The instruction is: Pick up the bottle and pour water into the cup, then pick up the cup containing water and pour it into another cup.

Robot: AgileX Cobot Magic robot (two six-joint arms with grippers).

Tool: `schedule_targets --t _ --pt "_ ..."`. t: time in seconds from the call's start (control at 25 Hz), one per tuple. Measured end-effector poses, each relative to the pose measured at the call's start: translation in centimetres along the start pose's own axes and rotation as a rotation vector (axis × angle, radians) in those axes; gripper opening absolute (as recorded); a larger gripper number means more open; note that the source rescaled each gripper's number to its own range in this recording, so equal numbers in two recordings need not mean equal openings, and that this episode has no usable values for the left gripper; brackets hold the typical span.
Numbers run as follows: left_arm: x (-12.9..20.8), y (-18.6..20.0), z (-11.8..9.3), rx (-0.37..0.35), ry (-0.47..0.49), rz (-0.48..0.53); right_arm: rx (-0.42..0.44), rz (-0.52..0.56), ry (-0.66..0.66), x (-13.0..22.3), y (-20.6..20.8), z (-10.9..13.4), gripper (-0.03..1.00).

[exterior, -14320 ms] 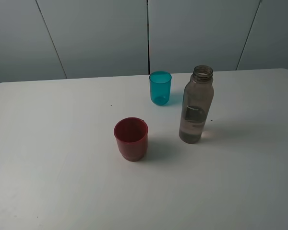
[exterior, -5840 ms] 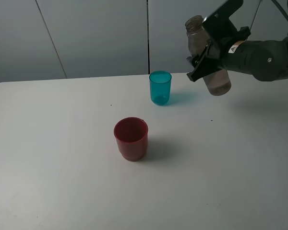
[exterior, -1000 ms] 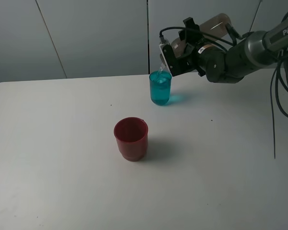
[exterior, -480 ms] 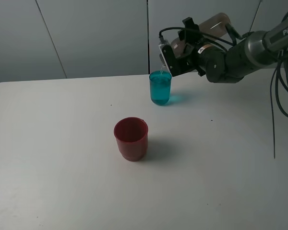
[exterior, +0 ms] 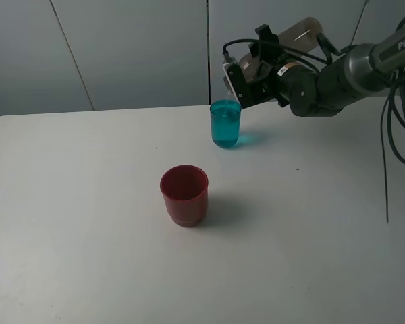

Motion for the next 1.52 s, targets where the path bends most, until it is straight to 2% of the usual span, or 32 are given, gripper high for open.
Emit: schedule_targets --t 0.12,0.24,0.36,0.48,0.64,0.72,0.8,0.92,1.0,1.36,1.52 --pt "0.0 0.0 0.0 0.0 0.0 0.0 -0.009 -0.009 -0.083 0.1 0.1 -0.2 0.0" --pt "0.0 0.0 0.0 0.0 0.0 0.0 -0.036 -0.032 -0.287 0.4 1.0 -1.2 0.0" --pt "0.0 0.0 0.0 0.0 0.0 0.0 -0.126 -0.088 -0.537 0.2 2.2 -2.2 0.0" --pt "0.0 0.0 0.0 0.0 0.0 0.0 -0.262 -0.128 -0.772 -0.4 3.6 -2.1 0.0" --pt "0.0 0.0 0.0 0.0 0.0 0.0 -0.362 -0.062 -1.098 0.5 5.0 -0.3 0.0" --pt "0.0 0.0 0.0 0.0 0.0 0.0 -0.345 -0.021 -1.233 1.1 5.7 0.7 0.0" --pt "0.0 0.0 0.0 0.0 0.0 0.0 -0.288 0.004 -1.347 1.5 6.6 1.6 0.0" --pt "0.0 0.0 0.0 0.0 0.0 0.0 -0.154 0.021 -1.549 2.1 8.0 2.4 0.0" --pt "0.0 0.0 0.0 0.0 0.0 0.0 -0.116 0.041 -1.672 2.5 8.7 2.9 0.0" --pt "0.0 0.0 0.0 0.0 0.0 0.0 -0.007 0.079 -1.864 3.7 9.4 4.2 0.0" --pt "0.0 0.0 0.0 0.0 0.0 0.0 0.021 0.085 -1.891 3.5 9.0 5.2 0.0"
Point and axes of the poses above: a point on each arm's last joint axis where the gripper is mounted, y pointing back along that axis away from the gripper, z along the wrist's bending axis when the last joint is at zero, x = y × z, the point moved 8 cm from there along -y, pointing out along that axis toward the gripper, and after that the axes turned 7 degrees about y, right-handed, at the moved point
